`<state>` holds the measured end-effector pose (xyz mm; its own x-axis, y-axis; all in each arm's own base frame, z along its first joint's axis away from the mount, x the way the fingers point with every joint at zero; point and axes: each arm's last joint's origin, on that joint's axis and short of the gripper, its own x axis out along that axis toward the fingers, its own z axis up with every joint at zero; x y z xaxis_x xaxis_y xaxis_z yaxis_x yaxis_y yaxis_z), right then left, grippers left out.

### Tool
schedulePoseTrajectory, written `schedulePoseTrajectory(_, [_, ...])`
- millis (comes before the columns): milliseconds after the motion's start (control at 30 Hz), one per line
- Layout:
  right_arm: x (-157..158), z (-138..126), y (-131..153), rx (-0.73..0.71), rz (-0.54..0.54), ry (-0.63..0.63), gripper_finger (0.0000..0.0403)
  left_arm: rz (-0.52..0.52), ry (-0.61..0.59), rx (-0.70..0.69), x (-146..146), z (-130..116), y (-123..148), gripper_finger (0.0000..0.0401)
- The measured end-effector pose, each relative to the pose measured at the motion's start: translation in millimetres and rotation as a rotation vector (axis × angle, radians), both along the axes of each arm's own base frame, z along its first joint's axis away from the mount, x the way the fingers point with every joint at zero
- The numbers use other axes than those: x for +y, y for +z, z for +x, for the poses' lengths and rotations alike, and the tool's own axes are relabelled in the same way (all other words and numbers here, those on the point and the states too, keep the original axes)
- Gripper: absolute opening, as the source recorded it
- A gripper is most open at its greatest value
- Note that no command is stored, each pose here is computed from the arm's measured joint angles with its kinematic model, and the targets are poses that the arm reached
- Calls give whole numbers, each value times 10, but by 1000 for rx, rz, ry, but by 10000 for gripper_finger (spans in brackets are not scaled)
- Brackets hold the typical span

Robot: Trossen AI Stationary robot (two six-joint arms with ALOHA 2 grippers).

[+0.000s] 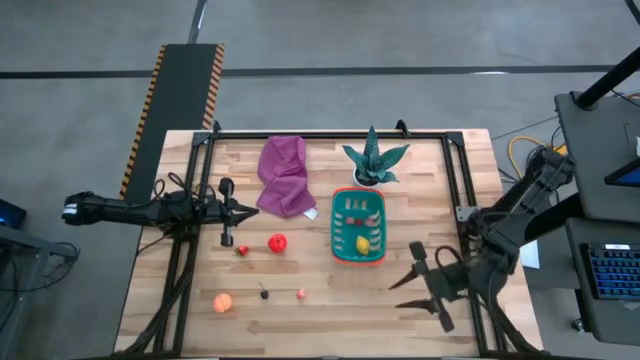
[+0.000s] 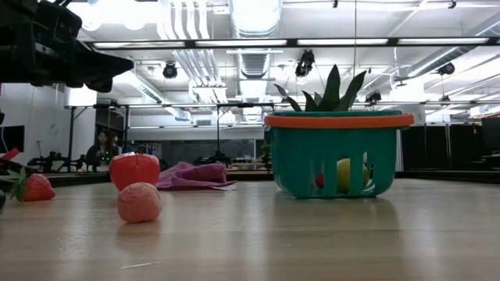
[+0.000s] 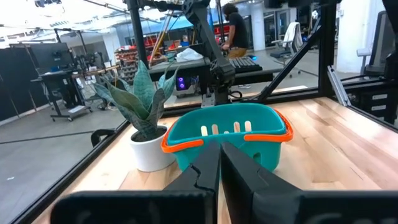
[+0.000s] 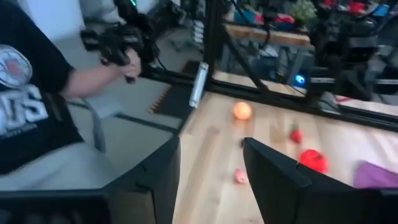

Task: Pick and placing Produce into tupperware
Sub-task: Put the red apple into the blue basket

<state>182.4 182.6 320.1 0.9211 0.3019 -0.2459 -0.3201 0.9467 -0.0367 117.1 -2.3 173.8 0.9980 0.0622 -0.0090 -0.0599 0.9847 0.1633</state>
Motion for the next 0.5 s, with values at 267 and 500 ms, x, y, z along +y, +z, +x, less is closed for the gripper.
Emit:
schedulePoseTrajectory(267, [-558,7,-657,-90,76,16,160,-1,1,-23,1,-3,22,0])
schedulePoseTrajectory(500, [-1421,2,-808,-111,60,-183,159,0,1,7,0,14,-7,0])
